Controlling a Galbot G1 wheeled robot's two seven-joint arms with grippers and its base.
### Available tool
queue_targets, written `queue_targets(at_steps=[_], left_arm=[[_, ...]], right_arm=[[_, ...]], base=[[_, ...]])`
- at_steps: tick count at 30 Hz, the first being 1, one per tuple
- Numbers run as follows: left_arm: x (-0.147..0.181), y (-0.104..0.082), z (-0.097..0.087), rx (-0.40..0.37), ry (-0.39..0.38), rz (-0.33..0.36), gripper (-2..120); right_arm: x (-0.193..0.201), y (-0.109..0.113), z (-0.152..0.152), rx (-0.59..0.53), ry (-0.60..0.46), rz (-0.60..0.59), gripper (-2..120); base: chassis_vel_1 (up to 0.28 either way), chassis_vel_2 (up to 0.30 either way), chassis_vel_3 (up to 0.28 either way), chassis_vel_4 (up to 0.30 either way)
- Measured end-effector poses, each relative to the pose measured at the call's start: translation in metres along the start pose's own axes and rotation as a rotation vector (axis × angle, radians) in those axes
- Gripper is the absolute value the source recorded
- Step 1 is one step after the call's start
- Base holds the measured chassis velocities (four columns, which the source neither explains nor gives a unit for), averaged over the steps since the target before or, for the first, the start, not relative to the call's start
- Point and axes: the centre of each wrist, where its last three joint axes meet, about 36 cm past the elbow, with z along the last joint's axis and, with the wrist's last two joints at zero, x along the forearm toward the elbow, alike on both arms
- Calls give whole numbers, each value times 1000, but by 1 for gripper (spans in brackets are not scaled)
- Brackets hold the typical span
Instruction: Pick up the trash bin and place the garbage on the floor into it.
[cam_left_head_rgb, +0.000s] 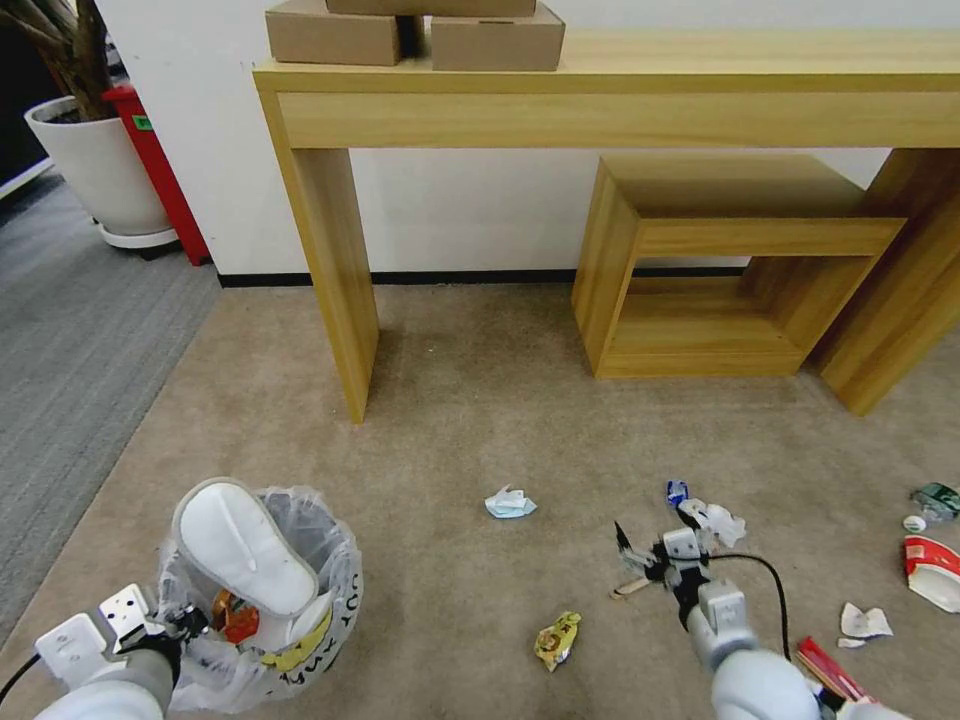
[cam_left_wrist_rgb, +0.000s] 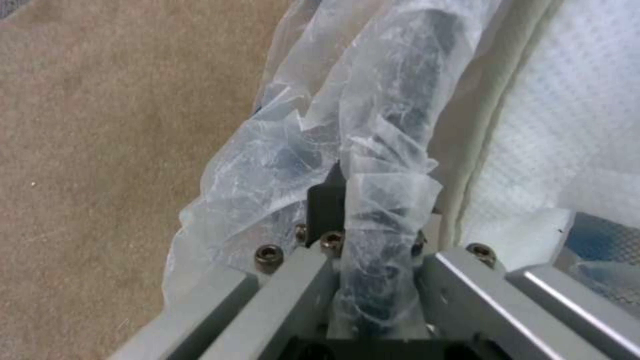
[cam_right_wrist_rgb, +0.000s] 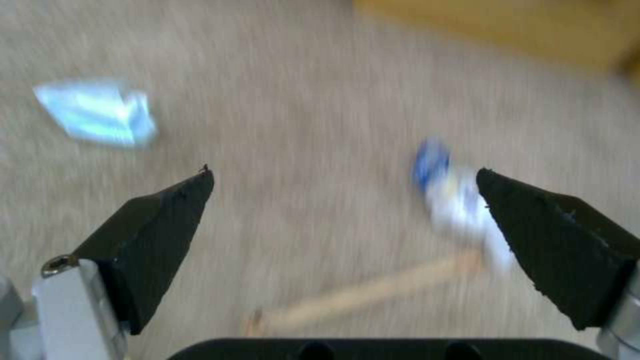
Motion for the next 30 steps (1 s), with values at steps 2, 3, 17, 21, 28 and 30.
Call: queue_targets(at_steps=[2, 3, 17, 21, 28, 30], left_arm=[[-1, 1, 1, -2, 1, -3, 0], [-3, 2, 2, -2, 1, -9, 0], [-10, 6, 2, -21, 3, -30, 0], [-13, 6, 4, -22, 10, -34, 0], [-17, 9, 10, -30, 16, -45, 0], [-17, 9, 10, -31, 17, -46, 0]], right_arm=[[1, 6, 1, -25, 31, 10, 100], [3, 15, 0, -68, 80, 27, 100], [7, 77, 7, -295, 372, 161, 100], [-4, 91, 14, -384, 372, 133, 100], [-11, 106, 25, -445, 378, 61, 100], [-11, 107, 27, -446, 383, 51, 100]], base=[[0, 0, 0, 0], [0, 0, 0, 0], [0, 0, 0, 0], [0, 0, 0, 0], [0, 0, 0, 0], [0, 0, 0, 0]])
